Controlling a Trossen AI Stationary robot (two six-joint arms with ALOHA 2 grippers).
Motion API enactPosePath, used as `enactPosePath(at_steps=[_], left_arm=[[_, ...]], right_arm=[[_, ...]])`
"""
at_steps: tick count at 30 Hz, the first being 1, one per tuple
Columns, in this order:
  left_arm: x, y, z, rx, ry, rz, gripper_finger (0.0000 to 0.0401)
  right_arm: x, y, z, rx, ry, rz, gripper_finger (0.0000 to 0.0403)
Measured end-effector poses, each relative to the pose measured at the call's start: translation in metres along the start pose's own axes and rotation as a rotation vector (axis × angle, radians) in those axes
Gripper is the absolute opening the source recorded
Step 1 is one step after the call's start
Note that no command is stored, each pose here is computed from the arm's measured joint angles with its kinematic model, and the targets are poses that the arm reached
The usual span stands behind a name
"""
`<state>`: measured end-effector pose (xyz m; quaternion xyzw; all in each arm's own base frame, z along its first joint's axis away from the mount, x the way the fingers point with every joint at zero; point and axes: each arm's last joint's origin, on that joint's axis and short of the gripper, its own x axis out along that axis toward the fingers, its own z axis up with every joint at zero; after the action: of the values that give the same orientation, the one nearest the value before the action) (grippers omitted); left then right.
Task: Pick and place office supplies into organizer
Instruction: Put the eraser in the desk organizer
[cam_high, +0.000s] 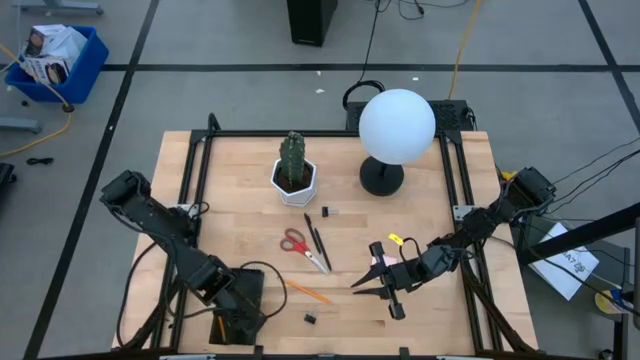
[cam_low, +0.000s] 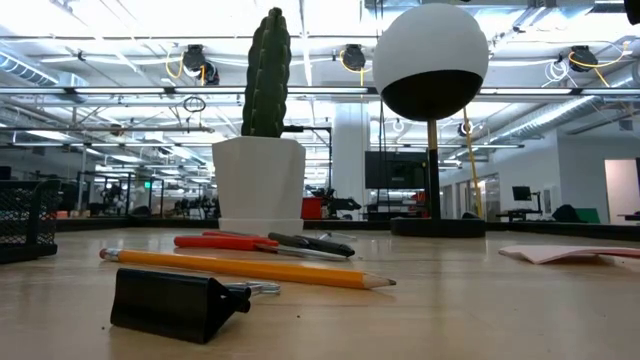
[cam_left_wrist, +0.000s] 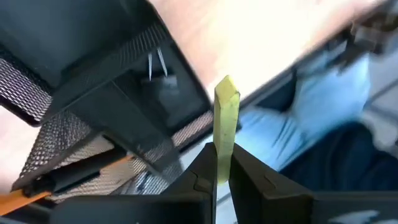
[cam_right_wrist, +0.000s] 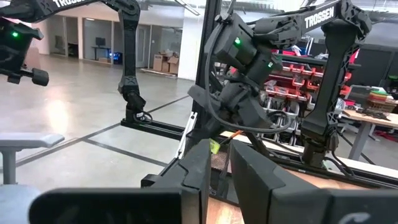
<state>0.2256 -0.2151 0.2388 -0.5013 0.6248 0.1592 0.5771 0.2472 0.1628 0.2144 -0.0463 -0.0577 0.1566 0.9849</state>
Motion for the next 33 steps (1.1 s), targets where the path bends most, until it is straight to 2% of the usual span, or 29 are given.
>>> enactPosePath(at_steps=[4,9,13,18,26,33], left_arm=[[0.000,-0.001,0.000,-0.116,-0.056,-0.030,0.0030],[0.001,-0.002,-0.004,-0.249,-0.052,-0.045,0.0030],[0.004,-0.003,-0.013,-0.330,-0.041,-0.075,0.0030],[0.009,0.002,-0.026,-0.456,-0.040,-0.060,0.0030],[0.010,0.006,-0.030,-0.476,-0.059,-0.041,0.0030],[0.010,0.007,-0.032,-0.449,-0.052,-0.031,0.0031]], right_arm=[[0.000,0.000,0.001,0.003,-0.008,-0.001,0.0052],[0.000,0.000,0.002,0.006,-0.020,0.000,0.0052],[-0.002,0.006,0.000,-0.003,0.005,0.024,0.0052],[-0.004,0.015,0.001,-0.012,0.007,0.056,0.0050],[-0.013,0.021,0.016,-0.071,-0.030,0.086,0.0047],[-0.023,0.021,0.029,-0.075,-0.002,0.035,0.0047]])
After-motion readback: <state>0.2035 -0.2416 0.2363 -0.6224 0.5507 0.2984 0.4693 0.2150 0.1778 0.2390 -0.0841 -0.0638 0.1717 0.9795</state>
